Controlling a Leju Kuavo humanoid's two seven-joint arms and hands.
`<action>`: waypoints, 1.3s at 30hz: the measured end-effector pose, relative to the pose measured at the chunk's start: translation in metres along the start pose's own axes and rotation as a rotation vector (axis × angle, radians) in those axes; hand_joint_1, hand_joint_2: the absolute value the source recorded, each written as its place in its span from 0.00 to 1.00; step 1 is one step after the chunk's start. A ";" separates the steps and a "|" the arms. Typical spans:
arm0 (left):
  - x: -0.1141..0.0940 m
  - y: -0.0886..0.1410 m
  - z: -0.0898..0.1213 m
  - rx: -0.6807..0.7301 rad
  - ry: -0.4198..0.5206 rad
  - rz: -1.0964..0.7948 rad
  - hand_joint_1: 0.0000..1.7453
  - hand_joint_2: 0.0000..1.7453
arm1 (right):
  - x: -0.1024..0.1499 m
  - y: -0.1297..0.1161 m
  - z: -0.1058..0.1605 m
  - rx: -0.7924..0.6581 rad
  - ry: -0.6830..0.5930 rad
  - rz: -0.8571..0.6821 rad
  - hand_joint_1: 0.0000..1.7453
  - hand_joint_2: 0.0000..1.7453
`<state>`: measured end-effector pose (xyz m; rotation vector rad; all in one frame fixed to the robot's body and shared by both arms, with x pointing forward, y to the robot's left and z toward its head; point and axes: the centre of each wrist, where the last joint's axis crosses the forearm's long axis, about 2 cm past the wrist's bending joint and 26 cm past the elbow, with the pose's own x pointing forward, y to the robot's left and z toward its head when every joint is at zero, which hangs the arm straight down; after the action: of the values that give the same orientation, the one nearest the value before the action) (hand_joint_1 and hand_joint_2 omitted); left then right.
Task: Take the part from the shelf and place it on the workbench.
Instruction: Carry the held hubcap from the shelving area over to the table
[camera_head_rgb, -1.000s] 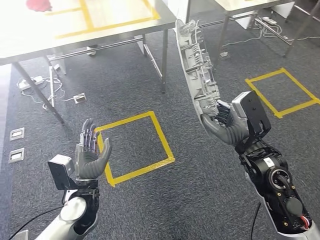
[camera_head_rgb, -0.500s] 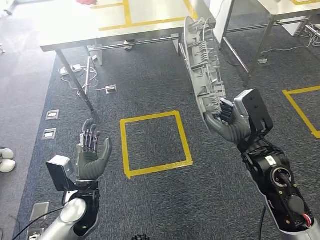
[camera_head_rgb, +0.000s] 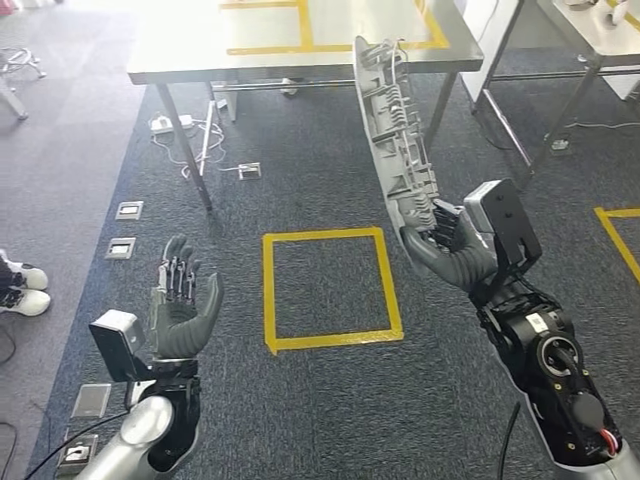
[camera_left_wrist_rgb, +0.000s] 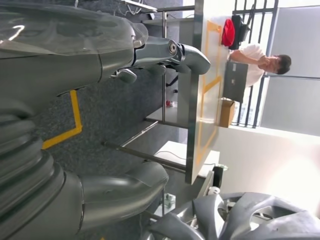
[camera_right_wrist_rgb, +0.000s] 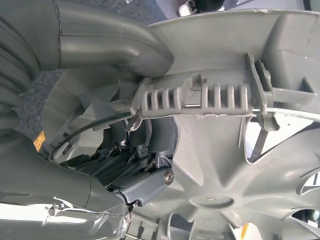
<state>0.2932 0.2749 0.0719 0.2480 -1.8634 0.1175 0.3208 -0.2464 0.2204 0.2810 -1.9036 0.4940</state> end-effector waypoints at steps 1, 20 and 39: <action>0.000 -0.001 0.000 0.000 0.001 0.003 0.00 1.00 | 0.000 0.000 0.000 -0.001 0.002 -0.001 1.00 1.00; 0.003 -0.005 -0.006 -0.003 0.010 0.047 0.00 1.00 | -0.002 -0.001 0.002 -0.012 0.009 0.001 1.00 1.00; 0.006 -0.008 -0.015 -0.025 -0.007 0.078 0.00 1.00 | -0.003 -0.001 0.005 -0.030 0.013 0.004 1.00 1.00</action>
<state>0.3075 0.2698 0.0818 0.1590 -1.8812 0.1466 0.3184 -0.2494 0.2161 0.2541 -1.8975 0.4682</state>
